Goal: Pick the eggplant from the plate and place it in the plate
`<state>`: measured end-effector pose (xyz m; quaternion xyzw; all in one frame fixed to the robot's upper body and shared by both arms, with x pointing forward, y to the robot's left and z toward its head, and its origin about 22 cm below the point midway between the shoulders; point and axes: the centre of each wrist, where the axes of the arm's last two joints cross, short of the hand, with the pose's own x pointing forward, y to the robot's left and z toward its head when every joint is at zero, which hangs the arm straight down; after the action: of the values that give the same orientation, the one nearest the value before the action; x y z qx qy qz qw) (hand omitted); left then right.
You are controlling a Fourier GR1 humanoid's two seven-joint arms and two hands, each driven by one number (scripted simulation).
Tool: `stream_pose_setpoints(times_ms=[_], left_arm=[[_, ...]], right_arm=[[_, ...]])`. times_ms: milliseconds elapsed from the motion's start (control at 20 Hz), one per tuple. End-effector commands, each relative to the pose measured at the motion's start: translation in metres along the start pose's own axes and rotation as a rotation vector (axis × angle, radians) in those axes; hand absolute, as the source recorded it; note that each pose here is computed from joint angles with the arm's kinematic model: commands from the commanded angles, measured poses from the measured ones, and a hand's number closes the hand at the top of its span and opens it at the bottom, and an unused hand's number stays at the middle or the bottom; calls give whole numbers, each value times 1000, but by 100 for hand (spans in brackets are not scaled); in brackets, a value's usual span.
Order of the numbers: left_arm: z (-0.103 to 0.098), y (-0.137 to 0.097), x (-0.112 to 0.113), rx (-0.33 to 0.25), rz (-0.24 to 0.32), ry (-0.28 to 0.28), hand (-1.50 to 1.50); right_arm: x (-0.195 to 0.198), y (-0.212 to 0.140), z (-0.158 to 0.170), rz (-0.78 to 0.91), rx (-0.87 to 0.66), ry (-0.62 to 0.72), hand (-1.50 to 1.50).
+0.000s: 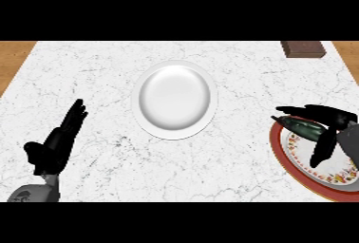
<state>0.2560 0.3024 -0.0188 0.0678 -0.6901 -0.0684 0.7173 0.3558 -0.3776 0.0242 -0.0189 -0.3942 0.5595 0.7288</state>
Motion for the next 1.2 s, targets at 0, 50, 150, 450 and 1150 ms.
stream_pose_setpoints(times_ms=[0,50,150,450,1150], left_arm=[[-17,3,-10,9,-5,-2,0],[-12,5,0,-2,15,-3,0],[-5,-4,1,-2,0,26,0],[-3,-10,-7,-8,4,2,0],[20,24,-15,93,-9,74,0]], right_arm=[[-10,10,-7,20,8,28,-150],[-10,1,-6,6,-4,29,-150],[-10,18,-13,15,31,0,-150],[-2,21,-26,11,91,-79,150],[-28,37,-4,26,-605,233,150]])
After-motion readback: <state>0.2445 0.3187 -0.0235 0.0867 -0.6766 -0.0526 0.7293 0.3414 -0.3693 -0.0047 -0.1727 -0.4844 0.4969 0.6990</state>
